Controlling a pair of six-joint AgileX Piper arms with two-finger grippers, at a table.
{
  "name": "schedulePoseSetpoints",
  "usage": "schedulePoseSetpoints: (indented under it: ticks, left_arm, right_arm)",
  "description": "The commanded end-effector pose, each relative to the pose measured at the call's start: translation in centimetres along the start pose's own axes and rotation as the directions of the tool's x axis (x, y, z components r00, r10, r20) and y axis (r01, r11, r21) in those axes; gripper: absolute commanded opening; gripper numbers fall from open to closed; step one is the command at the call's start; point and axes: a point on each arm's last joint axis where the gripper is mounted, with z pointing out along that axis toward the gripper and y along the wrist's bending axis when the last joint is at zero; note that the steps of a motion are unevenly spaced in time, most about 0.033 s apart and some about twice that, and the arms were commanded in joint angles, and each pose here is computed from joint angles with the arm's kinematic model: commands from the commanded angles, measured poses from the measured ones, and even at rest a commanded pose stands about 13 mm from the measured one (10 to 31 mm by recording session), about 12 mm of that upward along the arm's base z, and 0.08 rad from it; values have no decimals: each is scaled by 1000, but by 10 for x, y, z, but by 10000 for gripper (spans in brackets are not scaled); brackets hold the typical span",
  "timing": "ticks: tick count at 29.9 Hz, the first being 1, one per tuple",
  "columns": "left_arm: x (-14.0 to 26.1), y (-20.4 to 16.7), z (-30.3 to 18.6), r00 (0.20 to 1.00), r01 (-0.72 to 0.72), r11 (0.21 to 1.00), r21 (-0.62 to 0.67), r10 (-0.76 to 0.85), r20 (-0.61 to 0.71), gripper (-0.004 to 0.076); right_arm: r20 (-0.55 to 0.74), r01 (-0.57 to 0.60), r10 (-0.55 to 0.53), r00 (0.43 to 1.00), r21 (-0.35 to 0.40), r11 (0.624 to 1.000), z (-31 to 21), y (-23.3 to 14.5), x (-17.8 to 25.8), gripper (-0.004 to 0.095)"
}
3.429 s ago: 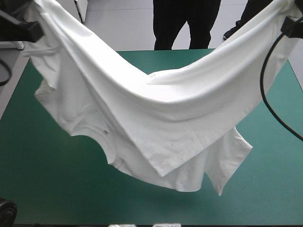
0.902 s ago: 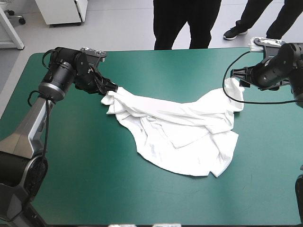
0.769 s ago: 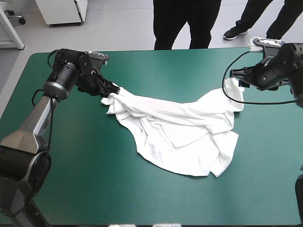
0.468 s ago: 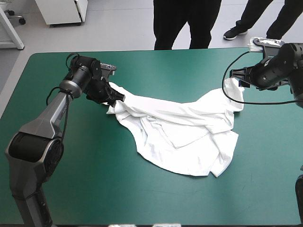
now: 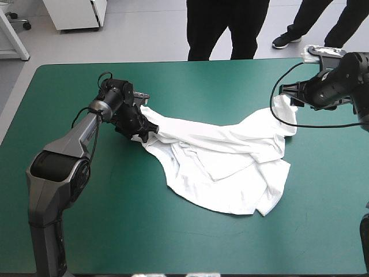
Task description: Fold the cloth
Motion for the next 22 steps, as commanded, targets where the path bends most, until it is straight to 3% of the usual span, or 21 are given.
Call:
schedulePoseSetpoints:
  ticks: [1,3,6,13,17,22]
  left_arm:
    - [-7,-1,-5,998,5,1000,2,-5,70,387]
    - [-7,0,-1,998,5,1000,2,-5,60,254]
    - [-7,0,-1,998,2,1000,-6,-2,63,-9]
    - [-7,1,-1,998,-3,1000,-17,4,62,-9]
    - [-6,1,-1,999,0,1000,-9,1,52,-9]
    - [-6,-1,-1,999,4,1000,4,-4,51,-9]
  right_arm:
    - [60,21,-16,998,-77,997,-24,9,1,482]
    - [52,30,-24,998,-114,993,-24,16,4,482]
    - [46,95,-91,995,-105,990,-26,30,14,482]
    - [-28,218,-222,975,-120,969,-21,62,53,532]
    - [-108,221,-235,966,-125,967,-11,65,82,640]
    - [-223,236,-266,938,-152,960,1,68,126,650]
